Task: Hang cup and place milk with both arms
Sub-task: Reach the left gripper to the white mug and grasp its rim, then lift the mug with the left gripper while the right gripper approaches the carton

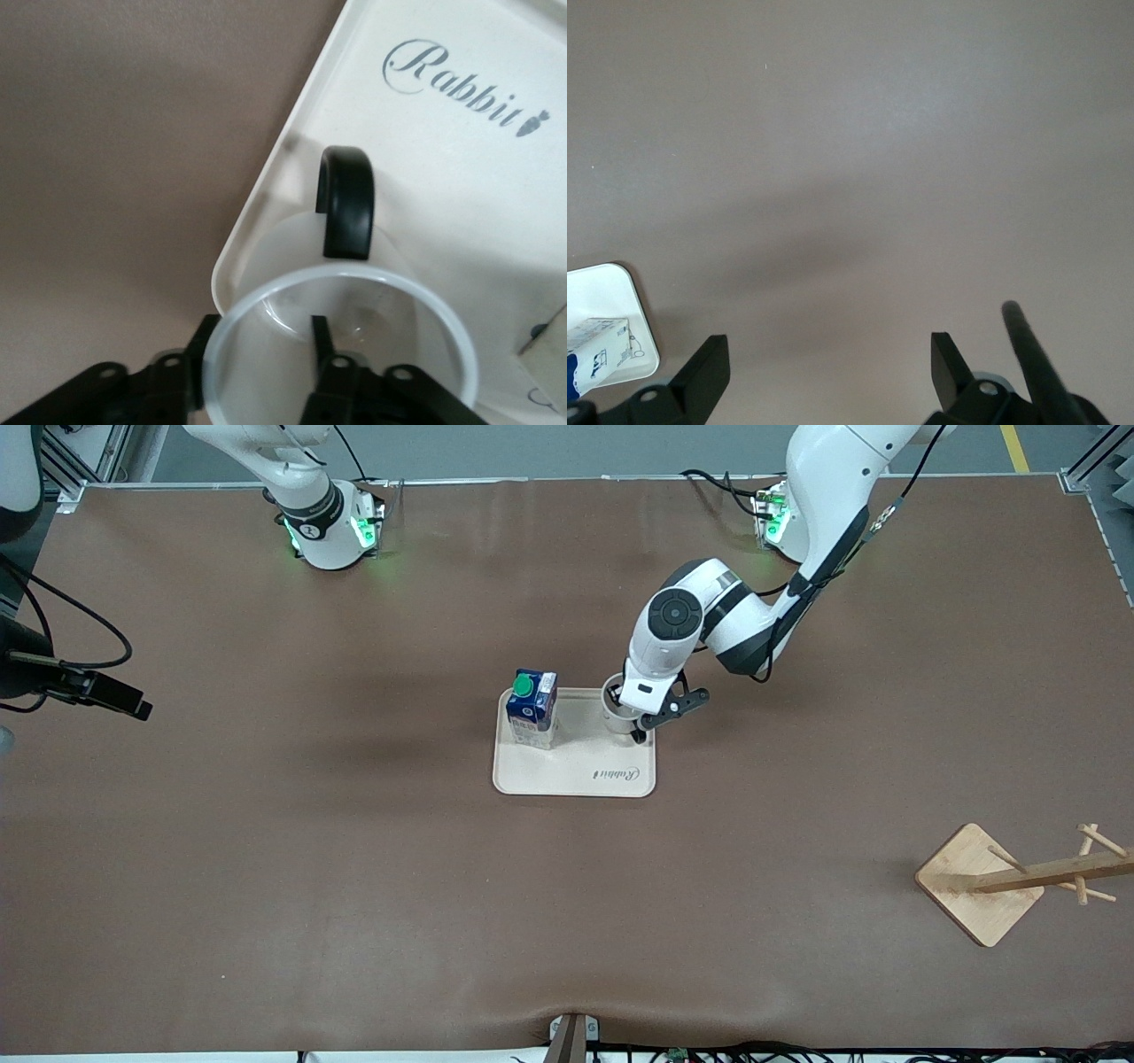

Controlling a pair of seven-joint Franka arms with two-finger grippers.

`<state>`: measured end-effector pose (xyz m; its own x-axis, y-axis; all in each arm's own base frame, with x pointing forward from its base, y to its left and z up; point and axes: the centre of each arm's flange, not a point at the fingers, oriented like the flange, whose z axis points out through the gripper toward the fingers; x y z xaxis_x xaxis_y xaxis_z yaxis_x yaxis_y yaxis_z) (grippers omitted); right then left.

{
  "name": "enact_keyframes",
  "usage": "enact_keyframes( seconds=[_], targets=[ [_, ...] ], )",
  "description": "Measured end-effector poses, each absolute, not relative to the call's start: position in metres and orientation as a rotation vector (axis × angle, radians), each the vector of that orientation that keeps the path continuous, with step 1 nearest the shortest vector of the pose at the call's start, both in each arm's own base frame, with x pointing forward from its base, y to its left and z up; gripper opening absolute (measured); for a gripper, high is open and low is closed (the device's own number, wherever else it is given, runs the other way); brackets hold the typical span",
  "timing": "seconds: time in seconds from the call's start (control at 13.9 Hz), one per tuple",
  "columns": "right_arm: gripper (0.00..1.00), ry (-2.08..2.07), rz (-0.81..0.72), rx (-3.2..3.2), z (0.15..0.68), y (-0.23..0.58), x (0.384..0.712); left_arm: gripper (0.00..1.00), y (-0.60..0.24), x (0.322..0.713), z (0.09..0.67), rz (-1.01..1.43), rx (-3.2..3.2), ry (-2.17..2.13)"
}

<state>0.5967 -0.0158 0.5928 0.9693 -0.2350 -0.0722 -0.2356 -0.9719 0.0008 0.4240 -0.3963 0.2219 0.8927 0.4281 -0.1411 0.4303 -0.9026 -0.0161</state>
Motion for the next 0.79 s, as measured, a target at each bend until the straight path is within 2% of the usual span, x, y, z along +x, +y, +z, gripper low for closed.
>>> enact_keyframes(
  seconds=[0.22,0.5,0.79],
  targets=[
    [1.00,0.371,0.125,-3.110,0.588,-0.016,0.599,0.06,-0.399,0.429,0.226,-0.211,3.030,0.696],
    [1.00,0.368,0.147,-3.110,0.582,-0.015,0.600,0.05,-0.400,0.446,0.244,-0.120,3.021,0.667],
    [1.00,0.300,0.185,-3.117,0.568,0.011,0.606,0.05,-0.377,0.487,0.310,0.011,3.028,0.653]
  ],
)
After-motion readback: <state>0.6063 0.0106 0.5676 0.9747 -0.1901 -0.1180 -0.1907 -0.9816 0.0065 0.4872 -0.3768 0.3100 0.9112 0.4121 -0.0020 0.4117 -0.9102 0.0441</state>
